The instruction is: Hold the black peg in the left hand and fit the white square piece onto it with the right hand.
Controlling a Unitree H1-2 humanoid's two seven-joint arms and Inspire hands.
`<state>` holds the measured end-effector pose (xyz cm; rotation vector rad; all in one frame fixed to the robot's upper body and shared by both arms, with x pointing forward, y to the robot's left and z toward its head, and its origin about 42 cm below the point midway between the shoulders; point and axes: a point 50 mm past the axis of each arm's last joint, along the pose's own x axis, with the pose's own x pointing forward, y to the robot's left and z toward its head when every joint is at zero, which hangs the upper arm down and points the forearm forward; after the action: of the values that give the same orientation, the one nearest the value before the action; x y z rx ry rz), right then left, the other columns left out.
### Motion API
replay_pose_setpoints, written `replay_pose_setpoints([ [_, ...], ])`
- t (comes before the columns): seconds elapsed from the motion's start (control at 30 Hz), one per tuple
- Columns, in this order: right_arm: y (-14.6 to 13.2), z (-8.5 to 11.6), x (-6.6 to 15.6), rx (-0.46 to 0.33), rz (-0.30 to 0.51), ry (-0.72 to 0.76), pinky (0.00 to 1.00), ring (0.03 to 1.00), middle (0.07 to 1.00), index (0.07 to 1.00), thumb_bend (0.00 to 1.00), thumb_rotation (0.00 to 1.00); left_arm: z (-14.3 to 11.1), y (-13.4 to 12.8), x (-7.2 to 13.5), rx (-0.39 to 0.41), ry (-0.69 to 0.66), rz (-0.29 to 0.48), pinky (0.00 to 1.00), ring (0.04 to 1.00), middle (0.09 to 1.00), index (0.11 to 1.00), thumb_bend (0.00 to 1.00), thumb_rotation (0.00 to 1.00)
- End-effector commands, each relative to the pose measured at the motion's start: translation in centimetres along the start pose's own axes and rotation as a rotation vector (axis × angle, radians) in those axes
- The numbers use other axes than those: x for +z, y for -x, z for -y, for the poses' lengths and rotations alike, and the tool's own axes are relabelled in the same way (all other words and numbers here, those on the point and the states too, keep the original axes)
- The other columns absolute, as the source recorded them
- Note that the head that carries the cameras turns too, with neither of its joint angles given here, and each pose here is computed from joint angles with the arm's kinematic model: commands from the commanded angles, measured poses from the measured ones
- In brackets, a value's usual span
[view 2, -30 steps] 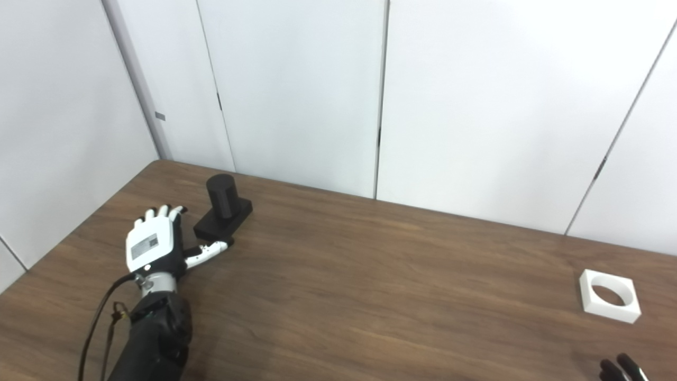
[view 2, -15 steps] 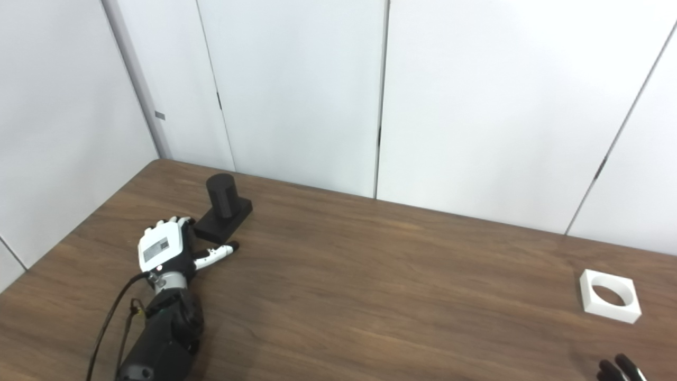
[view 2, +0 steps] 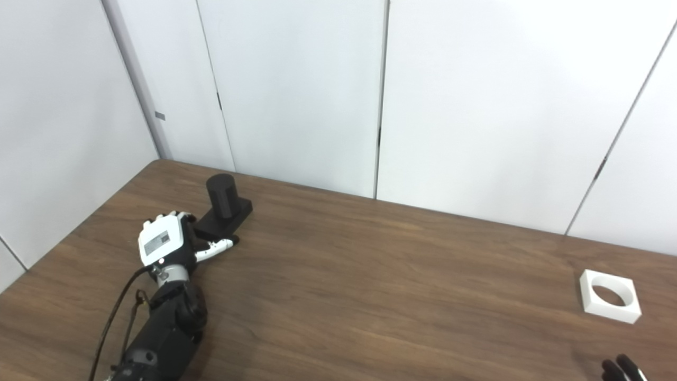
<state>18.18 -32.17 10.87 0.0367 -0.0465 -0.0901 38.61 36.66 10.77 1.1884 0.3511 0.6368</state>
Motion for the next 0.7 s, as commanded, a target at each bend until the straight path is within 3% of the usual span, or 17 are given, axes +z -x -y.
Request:
replay_pose_setpoints([
  [0.0, 0.05, -0.19, 0.51, 0.002, 0.024, -0.005, 0.96, 0.947, 0.903, 0.921, 0.90, 0.89, -1.24, -1.34, 1.50, 0.048, 0.018, 0.022, 1.00, 0.946, 0.897, 0.699, 0.97, 0.60],
  [0.23, 0.14, -0.17, 0.62, 0.001, 0.019, -0.007, 0.96, 0.950, 0.904, 0.925, 0.90, 0.89, -0.94, -1.40, 2.03, 0.058, 0.027, 0.022, 1.00, 0.934, 0.884, 0.666, 0.95, 0.58],
  [0.57, 0.17, -0.20, 0.68, 0.004, 0.015, -0.008, 1.00, 0.975, 0.920, 0.943, 0.91, 0.89, -0.61, -0.97, 1.99, 0.117, 0.068, 0.094, 1.00, 0.891, 0.812, 0.530, 0.83, 0.38],
  [0.6, 0.19, -0.23, 0.72, 0.003, 0.016, -0.009, 1.00, 0.974, 0.918, 0.945, 0.91, 0.89, -0.58, -0.94, 1.95, 0.125, 0.071, 0.099, 1.00, 0.880, 0.797, 0.503, 0.65, 0.21],
  [0.67, 0.19, -0.28, 0.78, 0.000, 0.013, -0.008, 1.00, 0.975, 0.919, 0.948, 0.91, 0.89, -0.52, -0.85, 1.84, 0.145, 0.087, 0.110, 1.00, 0.867, 0.783, 0.489, 0.55, 0.12],
])
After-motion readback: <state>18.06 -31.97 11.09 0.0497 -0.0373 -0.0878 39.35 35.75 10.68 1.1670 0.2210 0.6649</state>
